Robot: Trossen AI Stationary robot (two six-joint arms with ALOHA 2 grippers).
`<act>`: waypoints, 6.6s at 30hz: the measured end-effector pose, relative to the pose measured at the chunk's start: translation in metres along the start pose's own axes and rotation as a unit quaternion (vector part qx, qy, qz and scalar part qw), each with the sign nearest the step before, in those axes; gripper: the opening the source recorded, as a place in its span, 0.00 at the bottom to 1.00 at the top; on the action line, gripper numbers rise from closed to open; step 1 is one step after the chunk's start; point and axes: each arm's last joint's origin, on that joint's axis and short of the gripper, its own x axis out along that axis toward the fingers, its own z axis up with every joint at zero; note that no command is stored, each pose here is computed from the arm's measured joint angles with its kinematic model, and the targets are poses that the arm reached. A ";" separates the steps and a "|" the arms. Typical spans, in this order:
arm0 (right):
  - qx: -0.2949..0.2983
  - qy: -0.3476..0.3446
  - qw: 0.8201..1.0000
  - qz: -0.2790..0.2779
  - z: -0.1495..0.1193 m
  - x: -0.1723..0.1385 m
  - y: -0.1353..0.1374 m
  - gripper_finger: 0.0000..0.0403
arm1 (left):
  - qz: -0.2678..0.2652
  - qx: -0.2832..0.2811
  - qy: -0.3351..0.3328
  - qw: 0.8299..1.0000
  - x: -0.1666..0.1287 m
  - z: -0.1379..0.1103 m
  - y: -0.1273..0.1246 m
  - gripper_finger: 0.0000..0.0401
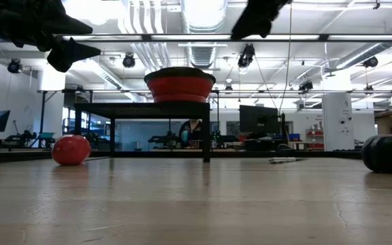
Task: Pick & Place Fruit
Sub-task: Put the red pomegranate into the red gray strainer bowl on the shelf
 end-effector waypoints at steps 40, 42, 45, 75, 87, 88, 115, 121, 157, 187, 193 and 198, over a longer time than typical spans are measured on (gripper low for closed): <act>0.137 0.297 0.945 0.017 -0.121 -0.046 0.071 0.53 | 0.000 -0.003 -0.001 1.000 0.000 0.000 0.000 0.78; 0.154 0.309 0.939 0.007 -0.126 -0.045 0.073 0.54 | 0.000 -0.001 -0.001 1.000 0.000 0.000 0.000 0.78; 0.166 0.323 0.932 -0.001 -0.134 -0.043 0.078 0.56 | 0.000 0.000 -0.001 1.000 0.000 0.000 0.000 0.78; 0.315 0.379 0.867 -0.075 -0.206 -0.027 0.113 0.69 | 0.033 0.012 0.012 0.999 0.000 -0.003 0.002 0.78; 0.296 0.399 0.860 -0.113 -0.226 -0.001 0.120 0.68 | 0.035 0.011 0.023 0.999 0.000 -0.005 0.003 0.78; 0.295 0.405 0.858 -0.115 -0.228 0.001 0.121 0.67 | 0.035 0.011 0.023 0.999 0.000 -0.005 0.003 0.78; 0.233 0.432 0.862 -0.125 -0.245 0.042 0.138 0.56 | 0.038 0.017 0.038 0.998 0.000 -0.008 0.004 0.78; 0.234 0.426 0.868 -0.102 -0.241 0.037 0.138 0.56 | 0.041 0.017 0.056 0.997 -0.001 -0.011 0.004 0.78; 0.208 0.098 0.960 0.161 -0.150 0.026 0.109 0.53 | -0.043 0.295 -0.019 0.954 0.033 0.004 -0.008 0.78; 0.169 -0.279 0.930 0.168 -0.073 0.025 0.041 0.54 | 0.072 0.553 -0.131 0.819 0.068 0.045 -0.030 0.78; 0.161 -0.295 0.927 0.167 -0.070 0.023 0.039 0.56 | 0.063 0.554 -0.109 0.823 0.100 0.067 -0.039 0.78; 0.157 -0.298 0.926 0.168 -0.070 0.023 0.039 0.56 | 0.050 0.523 -0.088 0.847 0.122 0.082 -0.045 0.78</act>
